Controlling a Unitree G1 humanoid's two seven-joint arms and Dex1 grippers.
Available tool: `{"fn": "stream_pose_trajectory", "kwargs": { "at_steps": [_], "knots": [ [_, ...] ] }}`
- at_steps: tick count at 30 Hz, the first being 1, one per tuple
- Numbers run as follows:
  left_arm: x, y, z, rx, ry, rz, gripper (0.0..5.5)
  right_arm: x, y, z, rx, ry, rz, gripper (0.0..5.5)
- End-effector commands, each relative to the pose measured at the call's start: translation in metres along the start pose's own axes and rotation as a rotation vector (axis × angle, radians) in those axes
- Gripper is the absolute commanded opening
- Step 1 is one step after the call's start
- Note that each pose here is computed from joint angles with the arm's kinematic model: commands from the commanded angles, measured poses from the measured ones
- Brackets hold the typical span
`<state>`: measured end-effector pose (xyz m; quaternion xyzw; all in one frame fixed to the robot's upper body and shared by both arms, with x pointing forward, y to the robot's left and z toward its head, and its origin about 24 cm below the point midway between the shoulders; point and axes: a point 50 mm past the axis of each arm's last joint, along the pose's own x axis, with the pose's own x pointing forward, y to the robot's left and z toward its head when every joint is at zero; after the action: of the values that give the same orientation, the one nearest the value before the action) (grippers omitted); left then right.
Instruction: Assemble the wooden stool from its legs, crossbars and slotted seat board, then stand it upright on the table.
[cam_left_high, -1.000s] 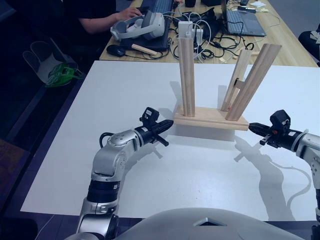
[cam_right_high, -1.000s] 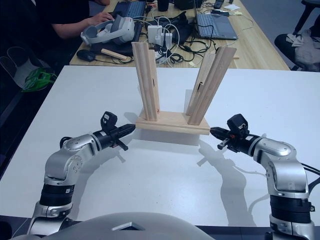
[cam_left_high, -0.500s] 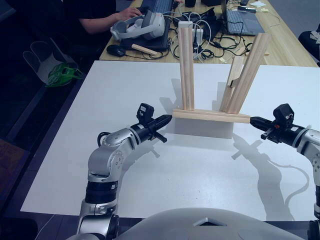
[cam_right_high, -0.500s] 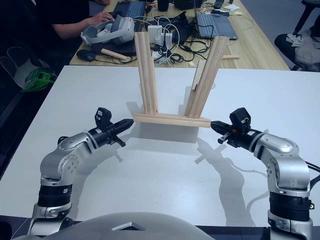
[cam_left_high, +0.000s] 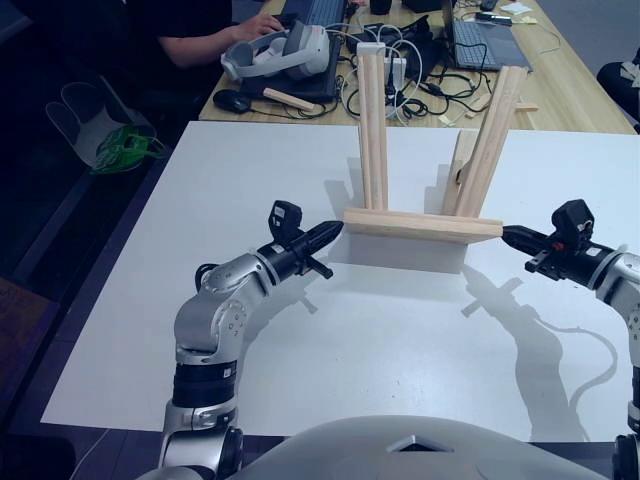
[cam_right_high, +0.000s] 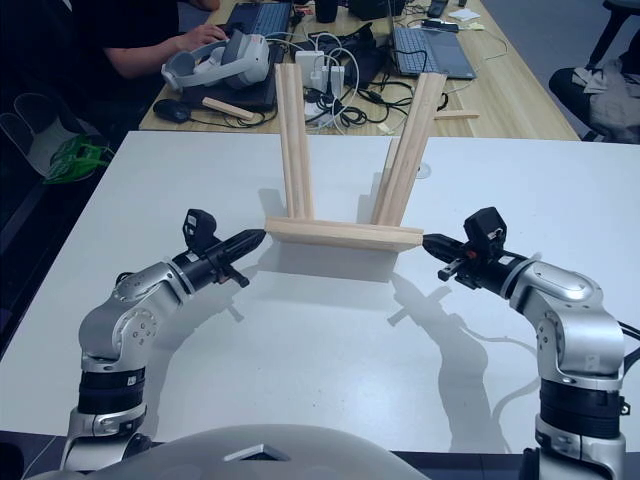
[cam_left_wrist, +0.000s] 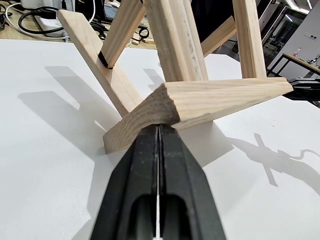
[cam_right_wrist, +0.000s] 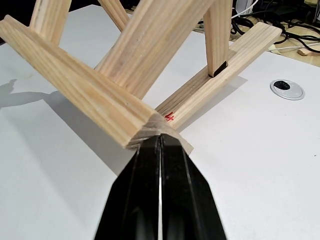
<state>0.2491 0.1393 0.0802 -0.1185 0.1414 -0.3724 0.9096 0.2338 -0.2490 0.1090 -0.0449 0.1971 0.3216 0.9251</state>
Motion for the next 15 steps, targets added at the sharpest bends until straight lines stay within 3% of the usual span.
{"fn": "stream_pose_trajectory", "kwargs": {
  "at_steps": [1, 15],
  "knots": [
    [0.0331, -0.0614, 0.0173, -0.056, -0.105, -0.404, 0.04, 0.0272, 0.0498, 0.0256, -0.010, -0.178, 0.377, 0.00],
    [0.0333, -0.0611, 0.0225, -0.092, -0.153, -0.403, 0.04, 0.0317, 0.0514, 0.0295, 0.019, -0.220, 0.369, 0.00]
  ]
}}
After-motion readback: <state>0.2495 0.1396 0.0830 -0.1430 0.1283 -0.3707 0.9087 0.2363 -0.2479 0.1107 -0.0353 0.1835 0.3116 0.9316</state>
